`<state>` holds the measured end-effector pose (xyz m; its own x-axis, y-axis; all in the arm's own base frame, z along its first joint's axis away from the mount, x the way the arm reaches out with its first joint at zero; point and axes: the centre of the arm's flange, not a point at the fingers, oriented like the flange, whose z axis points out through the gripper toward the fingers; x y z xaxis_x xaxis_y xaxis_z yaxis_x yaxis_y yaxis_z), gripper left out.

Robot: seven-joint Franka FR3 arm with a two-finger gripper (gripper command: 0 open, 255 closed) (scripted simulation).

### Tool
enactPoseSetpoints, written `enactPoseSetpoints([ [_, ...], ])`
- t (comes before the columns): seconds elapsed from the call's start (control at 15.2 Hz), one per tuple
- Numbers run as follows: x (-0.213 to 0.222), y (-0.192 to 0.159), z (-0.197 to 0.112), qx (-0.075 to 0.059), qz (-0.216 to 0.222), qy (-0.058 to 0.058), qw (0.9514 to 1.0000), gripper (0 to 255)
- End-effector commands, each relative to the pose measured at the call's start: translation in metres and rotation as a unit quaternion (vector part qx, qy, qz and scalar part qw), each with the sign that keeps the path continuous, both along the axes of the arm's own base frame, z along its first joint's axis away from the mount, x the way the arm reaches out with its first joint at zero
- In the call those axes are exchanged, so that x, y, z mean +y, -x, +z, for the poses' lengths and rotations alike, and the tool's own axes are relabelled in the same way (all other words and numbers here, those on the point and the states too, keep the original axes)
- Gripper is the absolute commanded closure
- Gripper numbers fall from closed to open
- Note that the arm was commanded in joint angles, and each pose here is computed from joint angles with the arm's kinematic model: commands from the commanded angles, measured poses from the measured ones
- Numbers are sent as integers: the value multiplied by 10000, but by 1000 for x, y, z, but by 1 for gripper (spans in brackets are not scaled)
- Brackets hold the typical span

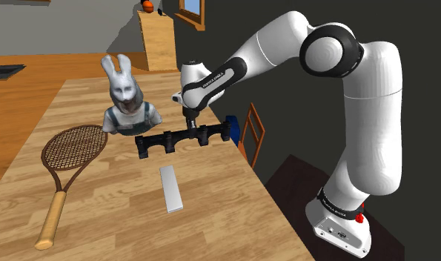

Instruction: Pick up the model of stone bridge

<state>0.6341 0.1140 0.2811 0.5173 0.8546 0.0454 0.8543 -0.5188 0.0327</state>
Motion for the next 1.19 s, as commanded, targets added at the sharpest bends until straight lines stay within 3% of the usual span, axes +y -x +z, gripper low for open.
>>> enactPoseSetpoints([
  [0.0, 1, 0, -1, 9, 0, -2, 10000, 255],
  [1.12, 0, 1, 79, 9, 0, -2, 10000, 255],
])
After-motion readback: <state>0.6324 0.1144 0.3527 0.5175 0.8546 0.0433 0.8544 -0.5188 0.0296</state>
